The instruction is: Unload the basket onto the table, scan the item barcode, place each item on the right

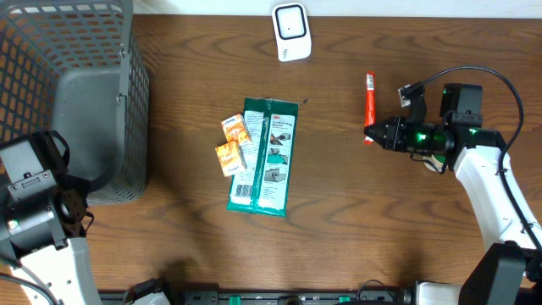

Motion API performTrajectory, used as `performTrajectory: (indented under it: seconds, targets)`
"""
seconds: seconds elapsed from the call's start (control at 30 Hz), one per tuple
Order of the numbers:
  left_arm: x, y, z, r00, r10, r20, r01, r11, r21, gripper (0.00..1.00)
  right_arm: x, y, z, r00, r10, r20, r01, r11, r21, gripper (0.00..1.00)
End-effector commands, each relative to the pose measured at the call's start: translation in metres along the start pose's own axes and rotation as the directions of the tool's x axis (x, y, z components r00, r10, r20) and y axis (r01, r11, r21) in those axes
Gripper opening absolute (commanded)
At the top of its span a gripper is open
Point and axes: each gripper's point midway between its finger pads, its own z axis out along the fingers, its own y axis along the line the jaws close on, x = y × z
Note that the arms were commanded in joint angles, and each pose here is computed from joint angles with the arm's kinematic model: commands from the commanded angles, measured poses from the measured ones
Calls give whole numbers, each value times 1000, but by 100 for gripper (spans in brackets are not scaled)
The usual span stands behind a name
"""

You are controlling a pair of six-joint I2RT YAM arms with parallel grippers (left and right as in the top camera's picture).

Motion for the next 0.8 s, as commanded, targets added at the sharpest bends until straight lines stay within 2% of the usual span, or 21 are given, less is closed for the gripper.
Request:
performTrajectory:
  seconds: [0.0, 0.1, 0.2, 0.27, 0.37, 0.4, 0.47, 0.53, 0.6, 0.7, 0.77]
  targets:
    - [-18, 4, -20, 996, 52, 73, -54, 998, 14, 11, -3, 3, -3, 1000, -20, 11, 20, 1000, -10, 1]
    - [-24, 5, -38, 995, 50, 88, -54, 998, 41, 15, -4, 4, -3, 1000, -21, 11, 21, 1000, -10, 1]
    - [-23, -14, -58, 987, 148, 65, -157, 973, 167, 17, -3, 4, -3, 1000, -20, 11, 20, 1000, -10, 1]
    - [-16, -33, -73, 975, 216, 41, -219, 931, 292, 17, -3, 3, -3, 1000, -20, 11, 20, 1000, -10, 1]
    - [-3, -64, -99, 935, 354, 34, -325, 813, 482, 17, -3, 4, -3, 1000, -20, 11, 20, 1000, -10, 1]
    - [6, -82, -110, 898, 439, 41, -383, 732, 563, 15, -3, 4, -3, 1000, -20, 10, 20, 1000, -11, 1]
    - [16, -98, -114, 852, 523, 22, -427, 670, 607, 12, -2, 7, -2, 1000, -24, 6, 25, 999, -24, 1]
    - [27, -109, -113, 806, 592, -12, -459, 638, 619, 11, -1, 16, 0, 999, -34, -1, 34, 997, -63, 1]
    - [47, -126, -113, 730, 682, -40, -494, 567, 659, 11, -2, 36, 0, 998, -62, 1, 61, 984, -166, 1]
    - [95, -158, -124, 555, 832, -21, -496, 351, 794, 11, -5, 77, -9, 992, -125, 28, 126, 915, -383, 1]
    - [127, -176, -136, 448, 894, 8, -438, 212, 874, 17, -6, 101, -20, 986, -158, 46, 159, 845, -511, 1]
